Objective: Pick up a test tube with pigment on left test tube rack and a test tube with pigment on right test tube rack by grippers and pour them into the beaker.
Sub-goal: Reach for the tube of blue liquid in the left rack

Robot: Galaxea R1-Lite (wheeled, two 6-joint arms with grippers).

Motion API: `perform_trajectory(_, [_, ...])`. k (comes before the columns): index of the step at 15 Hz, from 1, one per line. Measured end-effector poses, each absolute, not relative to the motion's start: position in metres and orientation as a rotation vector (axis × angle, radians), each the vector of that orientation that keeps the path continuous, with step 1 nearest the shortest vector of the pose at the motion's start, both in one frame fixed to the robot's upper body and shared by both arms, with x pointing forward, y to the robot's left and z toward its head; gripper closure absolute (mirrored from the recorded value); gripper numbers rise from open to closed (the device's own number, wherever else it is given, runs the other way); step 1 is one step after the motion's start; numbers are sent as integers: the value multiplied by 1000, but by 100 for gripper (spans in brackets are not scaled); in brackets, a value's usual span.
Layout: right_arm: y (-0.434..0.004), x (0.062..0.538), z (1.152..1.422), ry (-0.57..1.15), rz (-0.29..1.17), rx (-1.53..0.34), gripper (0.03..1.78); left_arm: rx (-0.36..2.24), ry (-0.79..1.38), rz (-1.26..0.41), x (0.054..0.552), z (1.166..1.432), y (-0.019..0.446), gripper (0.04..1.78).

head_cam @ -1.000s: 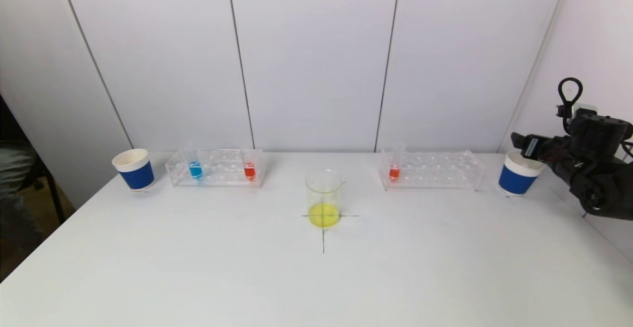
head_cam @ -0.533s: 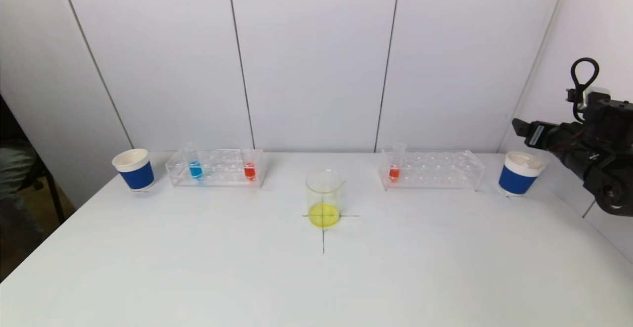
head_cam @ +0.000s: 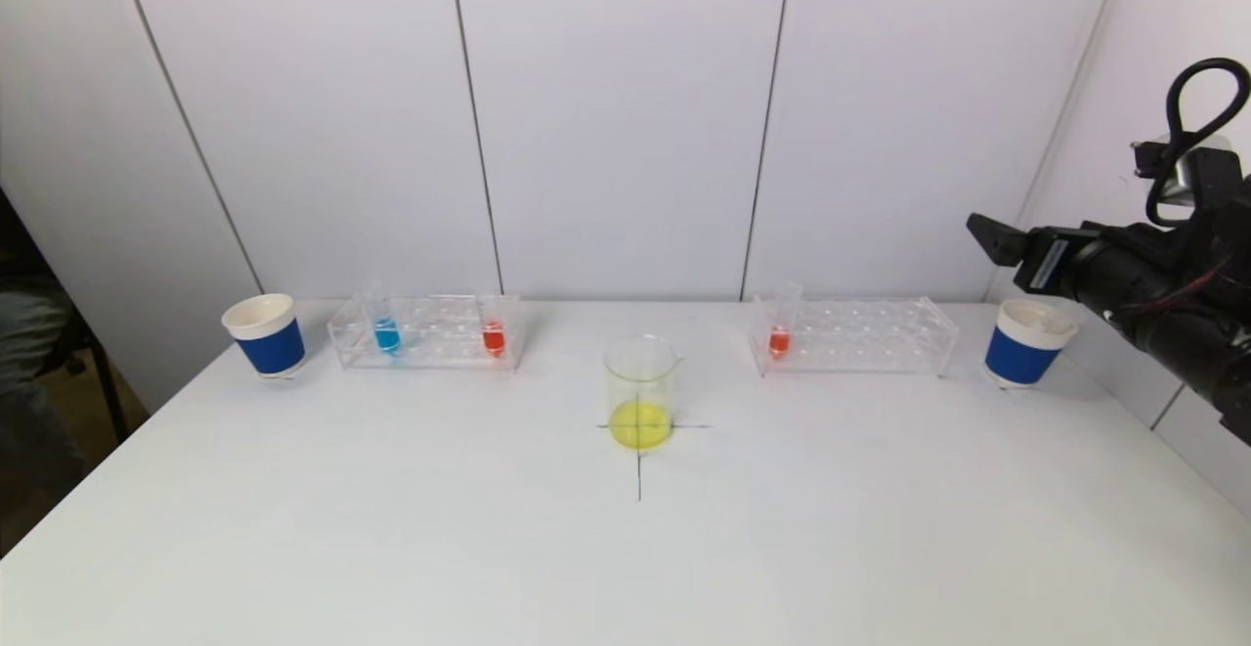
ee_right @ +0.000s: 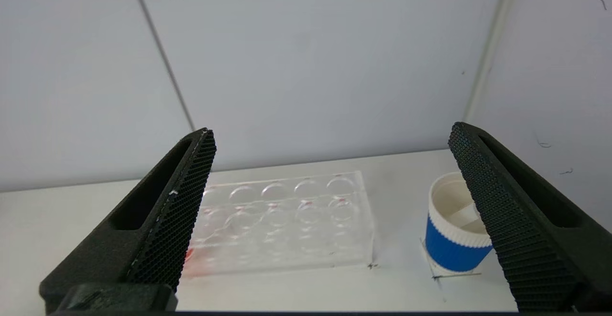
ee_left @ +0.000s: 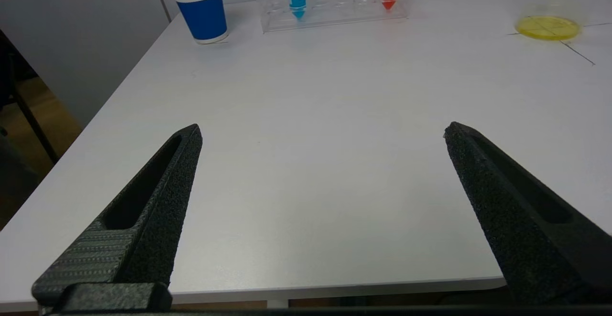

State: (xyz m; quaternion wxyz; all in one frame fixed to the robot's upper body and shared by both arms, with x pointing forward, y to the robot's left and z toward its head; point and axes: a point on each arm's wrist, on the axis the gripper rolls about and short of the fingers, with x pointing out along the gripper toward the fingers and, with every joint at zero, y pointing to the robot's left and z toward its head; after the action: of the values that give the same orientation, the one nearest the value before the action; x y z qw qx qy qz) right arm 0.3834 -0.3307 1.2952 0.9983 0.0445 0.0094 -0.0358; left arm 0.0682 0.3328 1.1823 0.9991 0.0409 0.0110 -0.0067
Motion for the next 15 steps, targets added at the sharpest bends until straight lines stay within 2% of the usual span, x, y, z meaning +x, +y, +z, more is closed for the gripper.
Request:
perform_trajectory(4, [-314,333,1304,-6,1,87,4,82,22,-13,68,1182,333,5])
perform_trajectory(10, [-316,277,1309,-65,12,89,4,82,22,-13,68,1182,333,5])
perform_trajectory(15, [-322,230,1293,-69,19,73,4,82,22,-14,68,1182,333,5])
